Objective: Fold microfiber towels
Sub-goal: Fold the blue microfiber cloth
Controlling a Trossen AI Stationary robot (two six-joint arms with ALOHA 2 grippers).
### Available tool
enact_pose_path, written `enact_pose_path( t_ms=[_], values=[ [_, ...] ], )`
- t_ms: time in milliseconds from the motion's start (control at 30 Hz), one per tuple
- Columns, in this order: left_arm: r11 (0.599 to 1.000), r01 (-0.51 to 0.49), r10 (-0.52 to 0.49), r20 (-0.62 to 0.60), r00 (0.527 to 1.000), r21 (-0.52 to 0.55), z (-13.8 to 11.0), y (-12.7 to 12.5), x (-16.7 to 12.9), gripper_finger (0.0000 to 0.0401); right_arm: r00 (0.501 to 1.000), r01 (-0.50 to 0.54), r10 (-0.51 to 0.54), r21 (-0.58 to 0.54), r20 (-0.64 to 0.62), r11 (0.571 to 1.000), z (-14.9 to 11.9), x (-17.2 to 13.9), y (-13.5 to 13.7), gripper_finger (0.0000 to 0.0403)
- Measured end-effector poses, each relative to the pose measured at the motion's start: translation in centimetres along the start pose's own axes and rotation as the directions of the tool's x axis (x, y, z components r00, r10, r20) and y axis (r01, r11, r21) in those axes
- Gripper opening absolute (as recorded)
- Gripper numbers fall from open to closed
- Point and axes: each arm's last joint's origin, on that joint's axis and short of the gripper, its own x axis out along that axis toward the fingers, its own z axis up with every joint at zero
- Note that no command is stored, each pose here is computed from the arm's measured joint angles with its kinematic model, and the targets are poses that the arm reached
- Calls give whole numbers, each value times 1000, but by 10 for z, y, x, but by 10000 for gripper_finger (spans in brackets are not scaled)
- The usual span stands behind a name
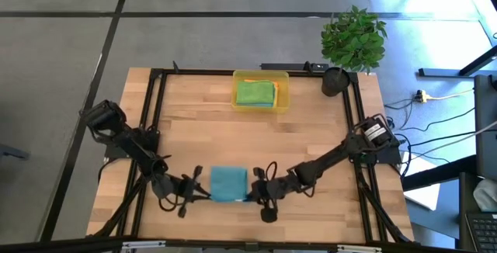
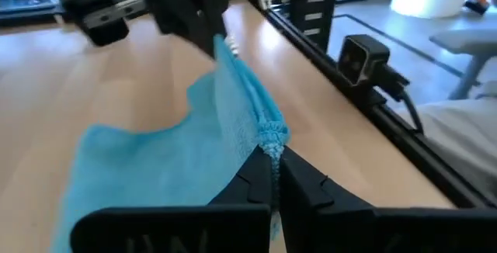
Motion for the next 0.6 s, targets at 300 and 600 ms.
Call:
enact_pose_path(
  t_ms=[300, 600],
  values=[
    [981, -142, 135, -60, 989, -136, -22, 27, -13, 0, 989, 148, -150, 141, 6, 979, 14, 3, -47, 4],
    [930, -290, 272, -107, 956, -225, -38, 56, -21, 0, 962, 273, -255, 245, -102, 930, 10, 2, -81, 4]
  ],
)
